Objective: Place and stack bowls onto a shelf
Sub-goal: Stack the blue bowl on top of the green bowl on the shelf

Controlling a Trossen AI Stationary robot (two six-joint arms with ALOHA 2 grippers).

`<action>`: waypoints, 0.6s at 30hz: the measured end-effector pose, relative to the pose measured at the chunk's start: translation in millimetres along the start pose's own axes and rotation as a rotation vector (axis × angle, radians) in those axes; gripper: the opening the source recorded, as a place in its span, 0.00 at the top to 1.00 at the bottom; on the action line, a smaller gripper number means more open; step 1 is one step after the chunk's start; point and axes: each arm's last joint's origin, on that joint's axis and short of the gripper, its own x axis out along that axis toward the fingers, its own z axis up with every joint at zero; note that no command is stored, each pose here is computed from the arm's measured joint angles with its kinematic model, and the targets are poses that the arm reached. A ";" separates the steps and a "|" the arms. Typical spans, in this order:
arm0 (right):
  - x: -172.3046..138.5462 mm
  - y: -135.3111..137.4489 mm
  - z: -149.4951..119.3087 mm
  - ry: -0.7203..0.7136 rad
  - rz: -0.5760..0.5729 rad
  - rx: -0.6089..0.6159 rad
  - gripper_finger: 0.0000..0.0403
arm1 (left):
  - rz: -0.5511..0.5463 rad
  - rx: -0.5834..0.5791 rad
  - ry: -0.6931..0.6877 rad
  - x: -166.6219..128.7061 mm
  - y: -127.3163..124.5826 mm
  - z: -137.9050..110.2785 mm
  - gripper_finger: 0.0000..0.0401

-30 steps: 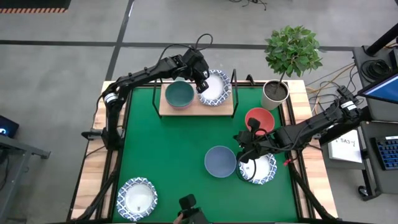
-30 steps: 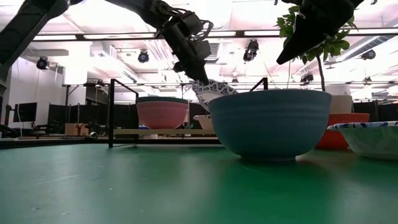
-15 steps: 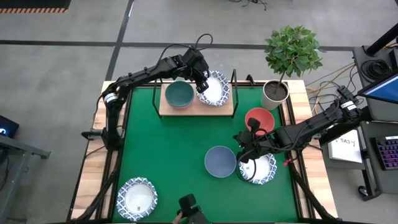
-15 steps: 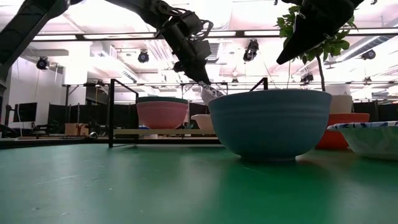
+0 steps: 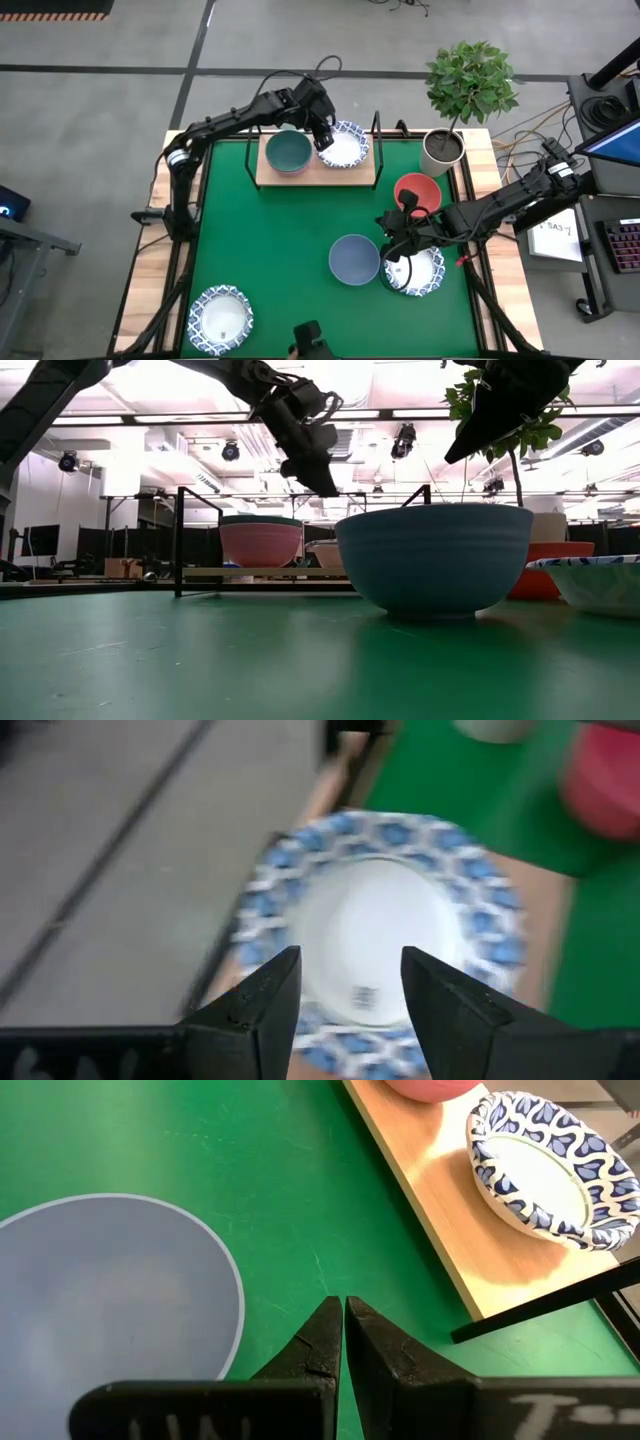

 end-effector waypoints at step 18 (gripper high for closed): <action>0.1 0.1 0.2 -0.001 0.000 -0.014 0.98 | -0.262 0.216 0.266 -49.5 -118.1 -19.3 0.67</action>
